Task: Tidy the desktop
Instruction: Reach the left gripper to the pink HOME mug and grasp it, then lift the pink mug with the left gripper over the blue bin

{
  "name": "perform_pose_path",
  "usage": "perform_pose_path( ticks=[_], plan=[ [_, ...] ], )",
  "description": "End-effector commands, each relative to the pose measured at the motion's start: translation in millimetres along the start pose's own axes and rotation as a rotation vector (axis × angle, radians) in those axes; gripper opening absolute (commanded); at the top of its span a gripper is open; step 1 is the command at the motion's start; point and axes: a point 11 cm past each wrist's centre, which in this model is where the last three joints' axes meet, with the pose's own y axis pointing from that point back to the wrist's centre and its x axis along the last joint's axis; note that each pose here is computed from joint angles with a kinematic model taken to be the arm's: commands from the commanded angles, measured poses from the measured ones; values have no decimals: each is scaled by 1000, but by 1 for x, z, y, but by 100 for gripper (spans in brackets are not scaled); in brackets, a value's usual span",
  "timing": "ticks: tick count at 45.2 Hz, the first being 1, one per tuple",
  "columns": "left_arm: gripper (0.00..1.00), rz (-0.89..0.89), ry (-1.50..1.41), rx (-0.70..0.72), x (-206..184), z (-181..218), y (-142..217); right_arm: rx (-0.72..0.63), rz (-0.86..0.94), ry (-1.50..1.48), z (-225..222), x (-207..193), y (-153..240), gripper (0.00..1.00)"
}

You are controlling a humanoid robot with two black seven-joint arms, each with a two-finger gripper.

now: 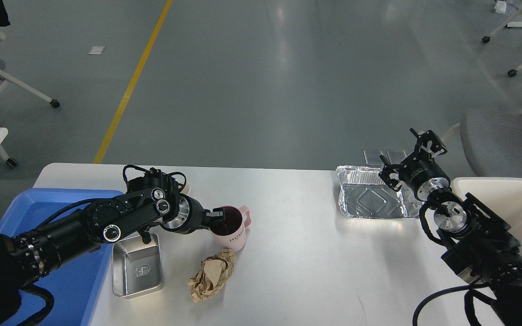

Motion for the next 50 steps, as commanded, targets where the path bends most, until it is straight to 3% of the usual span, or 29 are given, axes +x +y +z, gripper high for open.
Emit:
perform_pose_path(
  ticks=[1, 24, 37, 50],
  plan=[
    [0, -40, 40, -21, 0, 1, 3, 0, 0, 1, 0, 0, 0, 100],
    [0, -108, -15, -82, 13, 10, 26, 1, -3, -2, 0, -1, -1, 100],
    [0, -141, -118, -131, 44, 9, 75, 1, -3, -2, 0, -1, -1, 100],
    [0, -17, -147, -165, 92, -16, 153, 6, -27, -2, -2, -9, -3, 100]
  ],
)
